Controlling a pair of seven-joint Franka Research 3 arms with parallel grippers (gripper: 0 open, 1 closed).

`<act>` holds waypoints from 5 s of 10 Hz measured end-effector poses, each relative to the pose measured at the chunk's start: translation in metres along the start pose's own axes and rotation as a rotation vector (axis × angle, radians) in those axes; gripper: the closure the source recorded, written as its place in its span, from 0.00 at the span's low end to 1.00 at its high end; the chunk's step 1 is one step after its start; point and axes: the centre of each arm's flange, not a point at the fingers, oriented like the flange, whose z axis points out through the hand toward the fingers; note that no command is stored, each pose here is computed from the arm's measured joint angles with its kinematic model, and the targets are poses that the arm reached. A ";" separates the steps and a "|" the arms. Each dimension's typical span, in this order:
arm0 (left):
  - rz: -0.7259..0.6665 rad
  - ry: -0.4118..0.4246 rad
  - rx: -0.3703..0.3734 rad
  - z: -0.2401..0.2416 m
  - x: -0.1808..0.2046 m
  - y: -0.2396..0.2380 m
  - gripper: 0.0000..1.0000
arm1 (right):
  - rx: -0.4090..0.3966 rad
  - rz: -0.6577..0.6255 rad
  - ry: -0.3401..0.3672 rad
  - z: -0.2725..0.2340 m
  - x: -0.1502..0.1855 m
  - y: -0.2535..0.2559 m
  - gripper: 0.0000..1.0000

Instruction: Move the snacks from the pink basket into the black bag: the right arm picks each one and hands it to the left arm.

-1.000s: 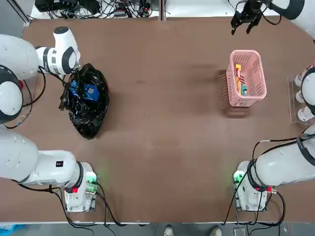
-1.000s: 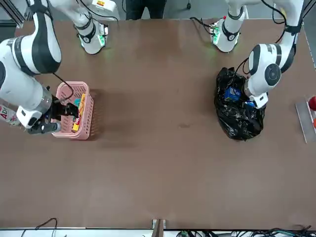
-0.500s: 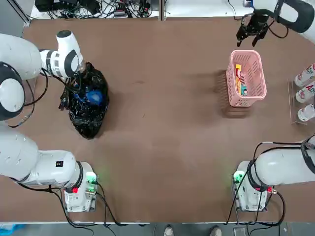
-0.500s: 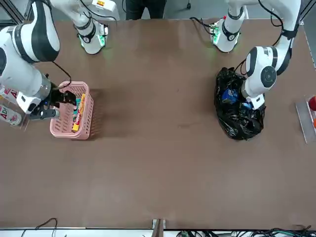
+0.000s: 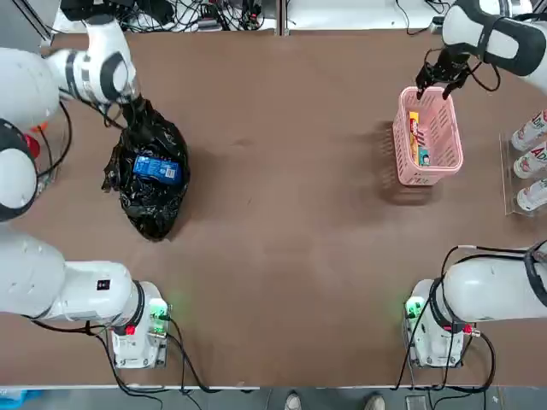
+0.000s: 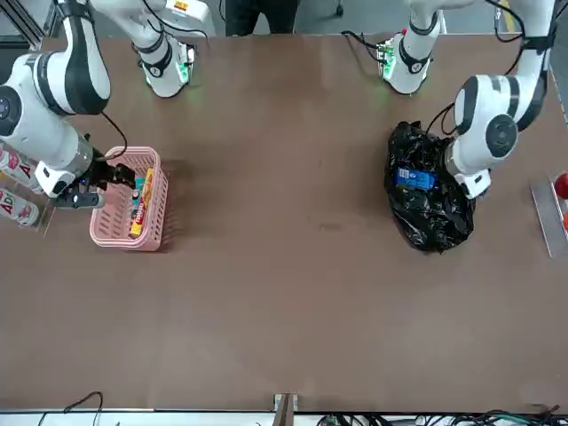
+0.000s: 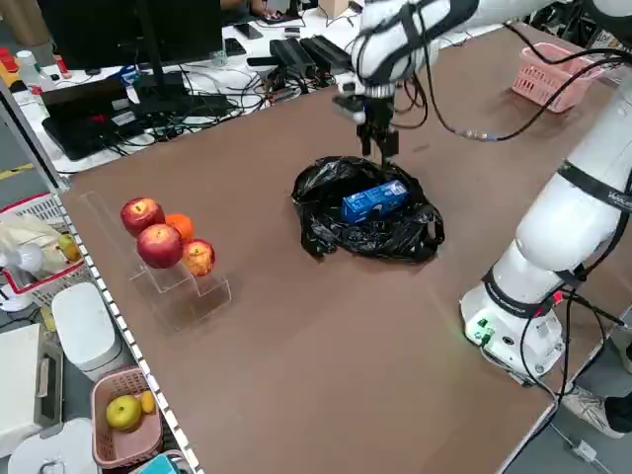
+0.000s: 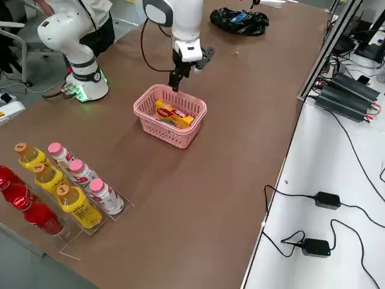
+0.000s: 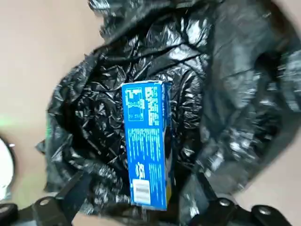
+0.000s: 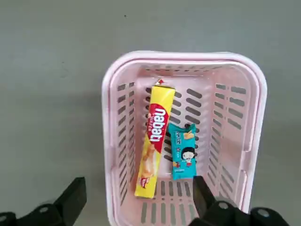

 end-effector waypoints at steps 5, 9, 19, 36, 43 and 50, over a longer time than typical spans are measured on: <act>0.079 -0.007 -0.105 -0.117 -0.020 0.015 0.00 | -0.002 0.009 0.023 0.040 -0.012 0.013 0.00; 0.207 0.015 -0.189 -0.190 -0.046 0.017 0.00 | -0.005 0.002 0.035 0.060 -0.020 0.015 0.00; 1.093 0.037 -0.179 -0.252 -0.023 -0.009 0.00 | -0.014 -0.008 0.069 0.110 -0.027 0.022 0.00; 1.362 0.158 -0.197 -0.282 -0.021 -0.007 0.00 | 0.055 0.110 0.066 0.158 -0.017 0.031 0.05; 1.362 0.150 -0.193 -0.279 -0.020 -0.002 0.00 | 0.047 0.114 0.081 0.171 -0.012 0.034 0.11; 1.349 0.167 -0.212 -0.290 -0.015 -0.004 0.00 | 0.047 0.113 0.080 0.173 -0.011 0.033 0.31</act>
